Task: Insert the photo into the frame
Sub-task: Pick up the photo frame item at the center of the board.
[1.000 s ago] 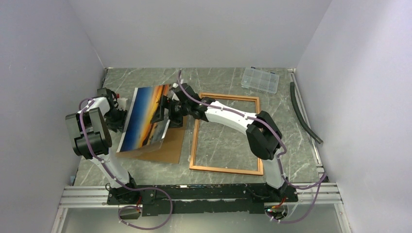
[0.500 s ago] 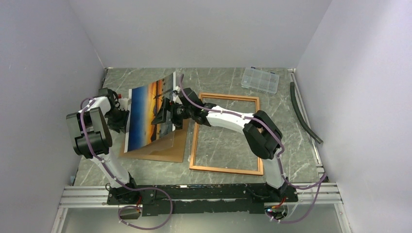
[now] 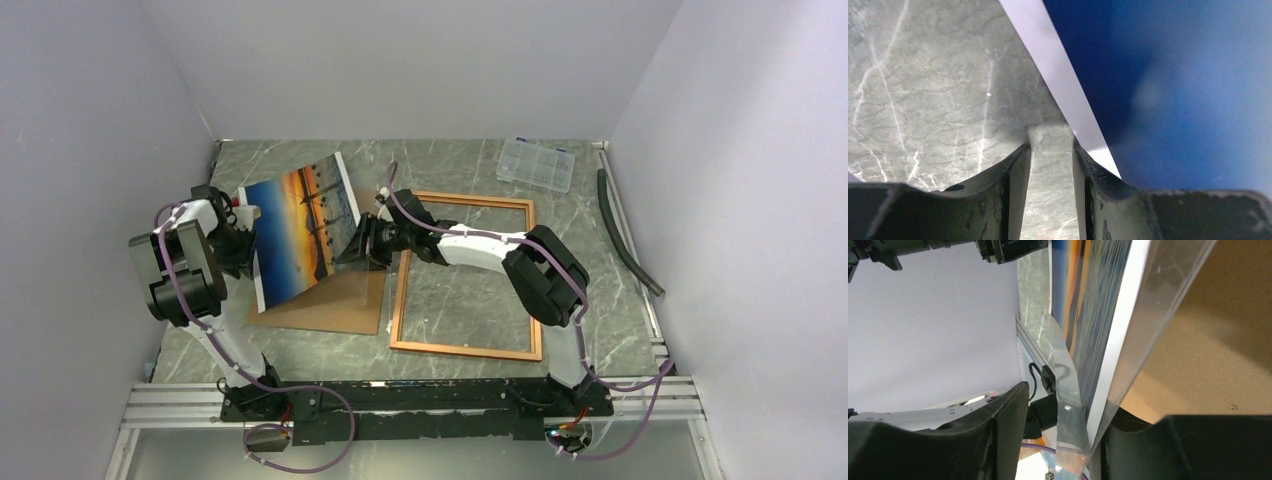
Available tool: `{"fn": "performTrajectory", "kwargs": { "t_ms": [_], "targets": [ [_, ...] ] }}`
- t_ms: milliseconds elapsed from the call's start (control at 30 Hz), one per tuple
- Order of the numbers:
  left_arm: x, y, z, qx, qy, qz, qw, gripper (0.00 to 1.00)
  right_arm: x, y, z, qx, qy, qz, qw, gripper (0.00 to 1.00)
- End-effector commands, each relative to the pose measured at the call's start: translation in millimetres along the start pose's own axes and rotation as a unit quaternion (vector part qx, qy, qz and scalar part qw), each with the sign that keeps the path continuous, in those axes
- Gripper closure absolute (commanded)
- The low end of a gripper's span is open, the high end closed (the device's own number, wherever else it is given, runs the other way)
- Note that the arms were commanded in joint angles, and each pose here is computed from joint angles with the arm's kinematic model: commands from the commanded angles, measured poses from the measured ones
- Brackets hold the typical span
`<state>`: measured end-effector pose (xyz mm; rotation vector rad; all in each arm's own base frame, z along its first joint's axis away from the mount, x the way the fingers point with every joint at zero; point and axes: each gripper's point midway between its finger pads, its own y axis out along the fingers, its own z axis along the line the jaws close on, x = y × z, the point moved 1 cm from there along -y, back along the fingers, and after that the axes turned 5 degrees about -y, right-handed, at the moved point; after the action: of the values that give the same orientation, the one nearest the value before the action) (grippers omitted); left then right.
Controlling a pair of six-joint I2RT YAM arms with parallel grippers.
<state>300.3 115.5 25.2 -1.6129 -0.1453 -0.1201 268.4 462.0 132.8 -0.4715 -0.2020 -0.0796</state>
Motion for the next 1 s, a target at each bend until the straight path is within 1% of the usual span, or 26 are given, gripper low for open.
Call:
{"fn": "performTrajectory", "kwargs": {
  "t_ms": [0,33,67,200,233,267,333,400,667,833,967],
  "targets": [
    [-6,17,-6,-0.013,0.011,0.019,1.0,0.58,4,-17,39,0.063,-0.022,-0.008,0.998,0.56],
    [-8,19,-7,-0.012,0.013,0.021,1.0,0.58,3,-17,38,0.063,-0.021,-0.006,0.998,0.58],
    [-8,20,-8,-0.01,0.015,0.022,1.0,0.58,2,-18,38,0.062,-0.022,-0.003,0.998,0.62],
    [-7,19,-7,-0.004,0.02,0.021,1.0,0.58,-1,-28,34,0.056,-0.026,-0.002,0.998,0.65],
    [-7,19,-7,-0.003,0.021,0.02,1.0,0.58,-1,-31,32,0.051,-0.028,-0.003,0.998,0.67],
    [-7,19,-7,-0.003,0.023,0.02,1.0,0.58,-2,-34,29,0.046,-0.03,-0.005,0.998,0.73],
    [-7,20,-8,-0.003,0.025,0.021,0.999,0.59,-3,-40,23,0.038,-0.03,-0.007,0.999,0.89],
    [-7,20,-9,-0.002,0.029,0.022,0.999,0.59,-4,-45,16,0.029,-0.026,-0.005,0.999,1.0],
    [-7,21,-13,0.003,0.042,0.025,0.999,0.59,-3,-72,7,-0.013,-0.04,-0.016,0.999,1.0],
    [-6,22,-16,0.004,0.053,0.028,0.998,0.59,-10,-103,-2,-0.064,-0.053,-0.016,0.996,1.0],
    [-9,27,-19,0.011,0.068,0.037,0.997,0.59,-11,-135,-16,-0.097,-0.05,-0.023,0.994,1.0]
  ]
}}
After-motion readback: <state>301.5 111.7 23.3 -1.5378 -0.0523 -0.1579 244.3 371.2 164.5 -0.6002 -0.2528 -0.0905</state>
